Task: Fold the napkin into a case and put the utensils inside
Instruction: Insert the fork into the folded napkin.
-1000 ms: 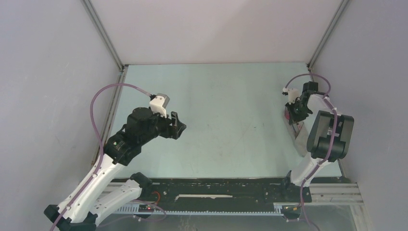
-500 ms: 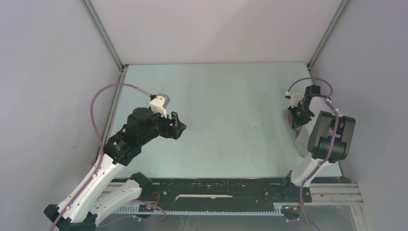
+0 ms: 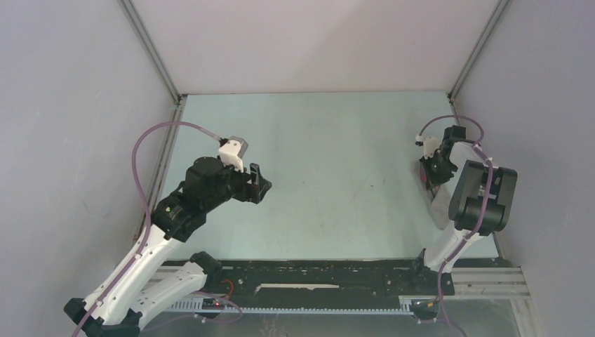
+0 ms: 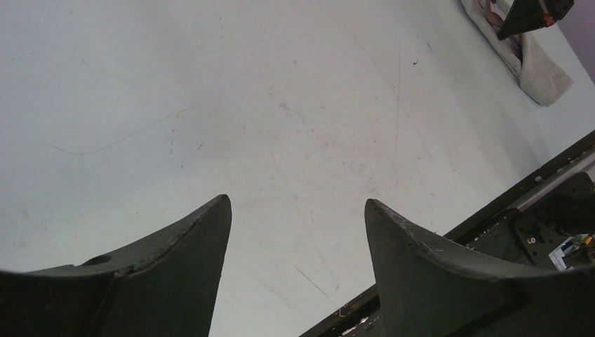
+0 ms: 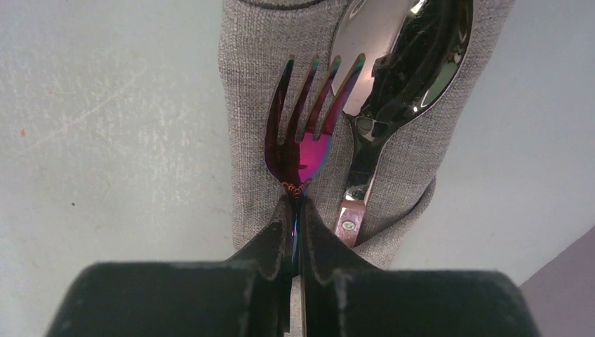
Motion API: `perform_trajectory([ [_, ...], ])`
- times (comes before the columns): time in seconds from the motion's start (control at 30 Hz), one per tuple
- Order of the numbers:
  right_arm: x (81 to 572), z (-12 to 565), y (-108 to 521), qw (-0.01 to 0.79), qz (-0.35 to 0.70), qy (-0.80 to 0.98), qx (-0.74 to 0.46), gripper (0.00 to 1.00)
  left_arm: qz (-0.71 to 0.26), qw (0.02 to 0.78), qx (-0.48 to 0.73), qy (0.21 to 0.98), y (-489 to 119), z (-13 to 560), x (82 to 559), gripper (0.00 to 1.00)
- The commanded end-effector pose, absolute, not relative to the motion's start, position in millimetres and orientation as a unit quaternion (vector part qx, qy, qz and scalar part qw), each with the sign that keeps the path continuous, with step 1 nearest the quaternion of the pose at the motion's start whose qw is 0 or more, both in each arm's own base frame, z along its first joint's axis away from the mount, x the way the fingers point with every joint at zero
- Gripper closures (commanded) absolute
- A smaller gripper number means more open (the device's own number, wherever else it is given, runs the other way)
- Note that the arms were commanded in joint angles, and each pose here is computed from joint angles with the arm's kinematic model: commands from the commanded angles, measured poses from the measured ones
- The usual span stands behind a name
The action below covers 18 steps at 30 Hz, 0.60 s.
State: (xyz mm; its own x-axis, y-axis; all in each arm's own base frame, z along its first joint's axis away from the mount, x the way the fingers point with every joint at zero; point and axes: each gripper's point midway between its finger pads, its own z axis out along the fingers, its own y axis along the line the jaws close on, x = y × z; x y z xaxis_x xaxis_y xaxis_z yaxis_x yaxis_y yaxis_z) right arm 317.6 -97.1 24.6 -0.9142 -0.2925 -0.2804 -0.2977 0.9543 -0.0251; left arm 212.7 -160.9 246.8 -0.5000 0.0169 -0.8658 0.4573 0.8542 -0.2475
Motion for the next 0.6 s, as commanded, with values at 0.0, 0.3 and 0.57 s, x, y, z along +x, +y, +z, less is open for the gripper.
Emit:
perform_trajectory([
  [0.0,319.6,17.5,-101.9,0.140,0.003,0.979,-0.148,0.91,-0.224,0.493,0.150,0.827,-160.8,248.6,214.9,0.23],
  [0.3,321.3,21.7,-98.0,0.141,-0.005,0.979,-0.149,0.71,-0.224,0.495,0.151,0.826,-161.2,249.5,215.0,0.23],
  [0.57,323.9,40.1,-88.3,0.162,-0.005,0.975,-0.150,0.65,-0.229,0.501,0.151,0.821,-160.1,253.0,212.5,0.23],
])
